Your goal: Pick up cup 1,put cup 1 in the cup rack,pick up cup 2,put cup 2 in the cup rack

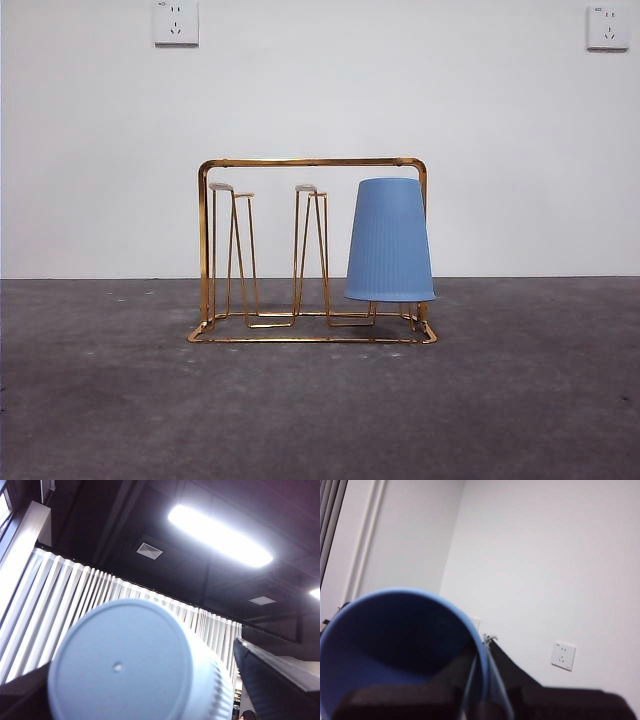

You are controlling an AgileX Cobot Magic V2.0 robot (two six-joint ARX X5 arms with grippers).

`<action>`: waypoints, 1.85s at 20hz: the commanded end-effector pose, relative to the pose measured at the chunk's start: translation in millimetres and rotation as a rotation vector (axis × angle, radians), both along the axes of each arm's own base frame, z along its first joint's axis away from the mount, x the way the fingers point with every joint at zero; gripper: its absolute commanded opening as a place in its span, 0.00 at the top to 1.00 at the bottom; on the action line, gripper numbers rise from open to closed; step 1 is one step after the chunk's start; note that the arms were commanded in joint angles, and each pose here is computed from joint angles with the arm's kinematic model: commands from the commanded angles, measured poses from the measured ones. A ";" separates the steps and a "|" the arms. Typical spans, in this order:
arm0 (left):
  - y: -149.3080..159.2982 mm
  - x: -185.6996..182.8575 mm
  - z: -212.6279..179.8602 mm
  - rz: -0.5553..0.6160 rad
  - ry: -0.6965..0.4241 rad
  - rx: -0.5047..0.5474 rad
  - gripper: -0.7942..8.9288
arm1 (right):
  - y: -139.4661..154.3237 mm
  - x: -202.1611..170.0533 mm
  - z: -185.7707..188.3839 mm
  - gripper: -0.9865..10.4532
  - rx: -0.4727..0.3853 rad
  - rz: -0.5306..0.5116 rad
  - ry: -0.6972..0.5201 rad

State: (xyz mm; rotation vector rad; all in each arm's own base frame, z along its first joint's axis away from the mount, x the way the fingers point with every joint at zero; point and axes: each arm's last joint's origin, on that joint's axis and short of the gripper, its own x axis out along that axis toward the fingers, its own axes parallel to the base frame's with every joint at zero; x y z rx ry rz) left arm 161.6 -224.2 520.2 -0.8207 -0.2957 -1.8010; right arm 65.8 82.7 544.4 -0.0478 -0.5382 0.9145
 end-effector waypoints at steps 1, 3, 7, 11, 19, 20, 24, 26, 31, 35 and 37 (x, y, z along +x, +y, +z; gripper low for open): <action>-1.2 0.1 -1.6 -0.010 -0.006 -0.002 0.60 | -2.7 -1.9 0.8 0.93 0.015 -0.010 -0.010; -1.0 0.1 -1.6 -0.009 -0.006 -0.003 0.70 | -4.8 -3.7 1.2 0.93 0.018 -0.010 -0.013; -1.1 0.1 -1.6 -0.012 -0.005 -0.002 0.77 | -4.7 -3.5 0.9 0.93 0.016 -0.014 -0.011; -1.0 0.0 -1.5 -0.012 -0.004 -0.002 0.93 | -3.7 -2.6 -2.1 0.91 -0.009 -0.013 0.012; 8.4 0.9 2.3 0.025 0.003 0.021 0.92 | -14.8 -10.5 -8.1 0.75 -0.044 -0.050 0.067; 10.5 0.5 3.1 0.042 0.003 0.037 0.92 | -18.5 -13.7 -9.2 0.75 -0.050 -0.051 0.072; 24.5 -2.8 3.3 0.183 0.002 0.181 0.92 | -39.1 -29.1 -18.6 0.75 -0.092 -0.105 0.132; 37.1 -9.6 0.1 0.333 0.021 0.297 0.92 | -49.6 -36.4 -25.5 0.75 -0.122 -0.149 0.173; 77.5 -32.3 -18.2 0.812 0.104 0.634 0.93 | -66.2 -47.1 -38.8 0.75 -0.181 -0.238 0.248; 99.1 -44.8 -35.5 1.047 0.155 0.881 0.92 | -67.2 -47.6 -41.7 0.75 -0.201 -0.248 0.266; 106.4 -48.8 -45.4 1.151 0.200 1.001 0.93 | -67.0 -47.5 -42.5 0.75 -0.208 -0.248 0.271</action>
